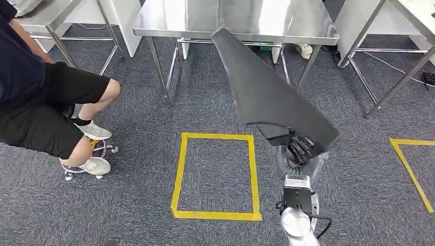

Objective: Take the parts from the cabinet and place them on the table.

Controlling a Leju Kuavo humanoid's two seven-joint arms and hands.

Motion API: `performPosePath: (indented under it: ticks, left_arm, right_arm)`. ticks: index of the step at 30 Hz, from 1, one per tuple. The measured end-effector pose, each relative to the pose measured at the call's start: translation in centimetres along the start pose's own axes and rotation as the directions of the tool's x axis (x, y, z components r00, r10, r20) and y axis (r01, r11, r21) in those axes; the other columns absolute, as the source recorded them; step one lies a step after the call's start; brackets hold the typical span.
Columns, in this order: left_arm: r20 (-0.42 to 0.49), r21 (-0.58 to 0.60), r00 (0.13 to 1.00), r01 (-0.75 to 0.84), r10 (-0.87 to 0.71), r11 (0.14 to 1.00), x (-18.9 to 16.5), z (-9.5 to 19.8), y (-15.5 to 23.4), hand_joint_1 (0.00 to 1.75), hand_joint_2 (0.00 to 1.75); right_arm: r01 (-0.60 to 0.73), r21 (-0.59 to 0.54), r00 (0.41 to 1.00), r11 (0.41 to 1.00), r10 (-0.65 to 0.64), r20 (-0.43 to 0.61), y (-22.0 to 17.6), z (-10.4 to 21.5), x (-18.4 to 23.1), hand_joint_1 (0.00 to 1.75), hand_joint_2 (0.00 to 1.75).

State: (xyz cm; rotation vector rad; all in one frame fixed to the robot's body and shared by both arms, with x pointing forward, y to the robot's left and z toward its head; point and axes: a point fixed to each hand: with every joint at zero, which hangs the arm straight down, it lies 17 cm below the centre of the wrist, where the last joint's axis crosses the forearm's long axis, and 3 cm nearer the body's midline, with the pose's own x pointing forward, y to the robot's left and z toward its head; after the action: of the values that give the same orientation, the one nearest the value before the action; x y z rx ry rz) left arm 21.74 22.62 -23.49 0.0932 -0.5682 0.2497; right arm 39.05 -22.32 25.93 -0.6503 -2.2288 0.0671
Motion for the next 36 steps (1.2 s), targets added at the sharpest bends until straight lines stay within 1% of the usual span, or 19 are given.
performPosePath:
  ticks: [16,28,36]
  left_arm:
    - [-0.008,0.010,0.999,-0.033,0.033,0.999,-0.6,0.2,-0.2,0.00,1.75]
    - [0.014,0.027,0.998,-0.057,0.057,0.998,0.3,0.1,-0.2,0.00,1.75]
    - [0.012,0.027,0.998,-0.060,0.059,0.998,0.4,0.0,-0.2,0.00,1.75]
  right_arm:
    - [0.006,0.013,1.000,1.000,-0.006,-0.009,0.1,0.3,-0.3,1.75,1.75]
    - [0.037,0.008,0.999,0.999,-0.037,0.010,0.4,-0.6,0.0,1.75,1.75]
    - [0.036,0.015,0.999,0.999,-0.036,-0.004,0.7,-0.3,-0.6,1.75,1.75]
